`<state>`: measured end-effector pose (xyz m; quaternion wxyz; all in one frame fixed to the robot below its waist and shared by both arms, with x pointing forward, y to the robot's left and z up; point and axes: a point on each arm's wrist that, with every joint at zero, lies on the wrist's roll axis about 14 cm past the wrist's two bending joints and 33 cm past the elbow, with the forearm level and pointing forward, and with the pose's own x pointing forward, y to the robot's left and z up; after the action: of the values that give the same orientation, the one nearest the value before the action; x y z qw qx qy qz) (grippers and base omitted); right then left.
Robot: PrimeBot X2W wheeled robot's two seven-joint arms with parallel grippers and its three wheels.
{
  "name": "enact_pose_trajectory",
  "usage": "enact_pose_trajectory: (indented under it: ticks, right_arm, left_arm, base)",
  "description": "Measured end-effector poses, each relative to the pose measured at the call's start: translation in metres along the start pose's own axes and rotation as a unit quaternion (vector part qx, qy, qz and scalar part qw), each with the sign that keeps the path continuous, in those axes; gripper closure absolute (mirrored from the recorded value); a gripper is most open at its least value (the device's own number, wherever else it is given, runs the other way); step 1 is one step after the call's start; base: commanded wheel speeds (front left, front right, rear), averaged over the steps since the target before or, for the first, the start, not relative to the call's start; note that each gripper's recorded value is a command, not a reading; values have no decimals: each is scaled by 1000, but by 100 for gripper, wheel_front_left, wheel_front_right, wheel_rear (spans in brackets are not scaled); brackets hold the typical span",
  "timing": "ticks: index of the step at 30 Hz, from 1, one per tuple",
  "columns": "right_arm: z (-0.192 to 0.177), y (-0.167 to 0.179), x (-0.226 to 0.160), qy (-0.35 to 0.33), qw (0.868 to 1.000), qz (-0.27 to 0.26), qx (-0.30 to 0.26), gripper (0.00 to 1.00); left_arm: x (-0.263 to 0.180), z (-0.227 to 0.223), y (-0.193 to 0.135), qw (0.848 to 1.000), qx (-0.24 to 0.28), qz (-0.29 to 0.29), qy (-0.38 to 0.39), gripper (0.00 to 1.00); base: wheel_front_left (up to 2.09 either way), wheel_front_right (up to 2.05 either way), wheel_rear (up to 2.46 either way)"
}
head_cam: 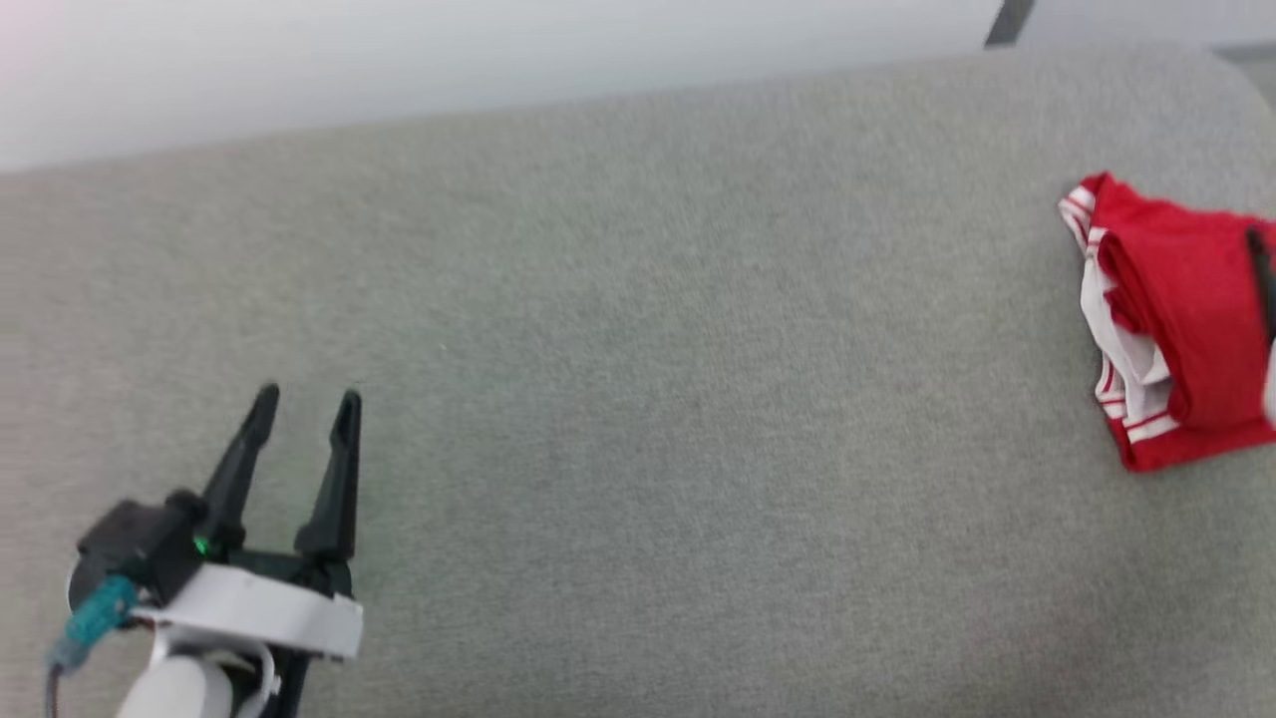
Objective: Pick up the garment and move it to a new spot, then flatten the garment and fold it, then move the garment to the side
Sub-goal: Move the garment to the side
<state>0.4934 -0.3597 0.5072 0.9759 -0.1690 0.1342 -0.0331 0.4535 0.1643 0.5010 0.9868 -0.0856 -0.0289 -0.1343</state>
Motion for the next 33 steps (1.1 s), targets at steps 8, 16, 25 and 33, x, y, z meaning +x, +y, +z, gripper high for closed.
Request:
enact_pose_trajectory:
  ticks: [8, 16, 25, 33]
  right_arm:
    - [7, 57, -28, -45, 994, 52, 79, 0]
    - [17, 97, -55, -89, 985, 90, 120, 0]
    - [26, 123, -87, -139, 974, 102, 145, 0]
    - [25, 131, -118, -169, 968, 91, 161, 0]
  left_arm:
    - [-53, 19, 16, 999, 10, 52, -14, 0]
    - [-102, 43, 40, 993, 30, 109, -43, 0]
    - [-148, 52, 59, 985, 47, 159, -54, 0]
    - [-170, 45, 65, 983, 41, 176, -43, 0]
  base:
    - [0, 0, 0]
    - [0, 0, 0]
    - [0, 0, 0]
    - [0, 0, 0]
